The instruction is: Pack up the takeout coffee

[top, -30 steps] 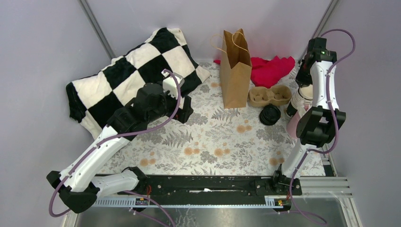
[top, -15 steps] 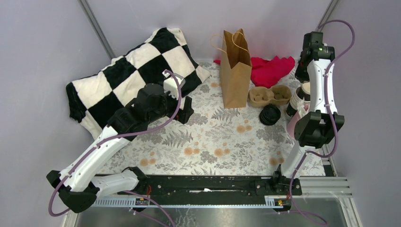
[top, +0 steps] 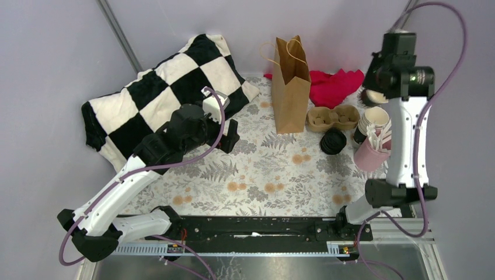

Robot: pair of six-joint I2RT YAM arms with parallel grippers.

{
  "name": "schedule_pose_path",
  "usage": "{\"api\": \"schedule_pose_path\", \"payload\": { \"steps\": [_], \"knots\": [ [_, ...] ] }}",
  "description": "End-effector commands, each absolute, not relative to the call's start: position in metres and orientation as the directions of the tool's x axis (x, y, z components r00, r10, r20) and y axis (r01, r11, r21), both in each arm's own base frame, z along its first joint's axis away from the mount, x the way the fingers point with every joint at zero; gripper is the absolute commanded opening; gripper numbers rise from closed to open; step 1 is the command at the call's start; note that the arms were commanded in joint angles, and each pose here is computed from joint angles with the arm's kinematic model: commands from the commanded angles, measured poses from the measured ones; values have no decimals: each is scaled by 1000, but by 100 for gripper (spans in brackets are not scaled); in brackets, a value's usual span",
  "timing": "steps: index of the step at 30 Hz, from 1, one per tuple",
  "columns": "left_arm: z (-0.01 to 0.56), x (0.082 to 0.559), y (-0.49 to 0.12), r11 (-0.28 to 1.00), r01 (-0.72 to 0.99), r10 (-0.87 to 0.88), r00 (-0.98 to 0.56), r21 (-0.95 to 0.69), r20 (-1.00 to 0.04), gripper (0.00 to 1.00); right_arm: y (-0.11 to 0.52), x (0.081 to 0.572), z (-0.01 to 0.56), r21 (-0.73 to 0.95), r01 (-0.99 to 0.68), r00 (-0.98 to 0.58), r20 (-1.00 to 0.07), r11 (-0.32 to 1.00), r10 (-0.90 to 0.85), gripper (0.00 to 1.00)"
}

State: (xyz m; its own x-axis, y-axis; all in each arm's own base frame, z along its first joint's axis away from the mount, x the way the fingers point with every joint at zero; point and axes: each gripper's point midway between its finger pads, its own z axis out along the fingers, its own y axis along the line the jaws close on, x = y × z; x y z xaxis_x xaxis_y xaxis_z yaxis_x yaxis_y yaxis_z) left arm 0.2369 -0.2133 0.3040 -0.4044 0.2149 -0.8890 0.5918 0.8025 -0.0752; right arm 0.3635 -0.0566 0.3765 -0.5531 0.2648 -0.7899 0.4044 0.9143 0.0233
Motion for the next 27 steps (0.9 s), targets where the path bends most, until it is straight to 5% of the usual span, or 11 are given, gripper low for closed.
{"api": "schedule_pose_path", "payload": {
  "steps": [1,9,19,27],
  "knots": [
    [324,240,-216,805,587,163,-365,-90,-917,99,23,325,347,135,243,-672,-690,961,267,0],
    [324,234,-222,791,595,141,-401,-140,-905,99,118,228,223,205,206,-850,-447,957,278,0],
    [325,228,-221,788,593,133,-429,-168,-893,99,88,230,163,-57,257,-806,-564,965,182,0],
    [327,231,-222,795,583,127,-432,-169,-893,99,103,233,133,-37,195,-834,-533,980,146,0]
  ]
}}
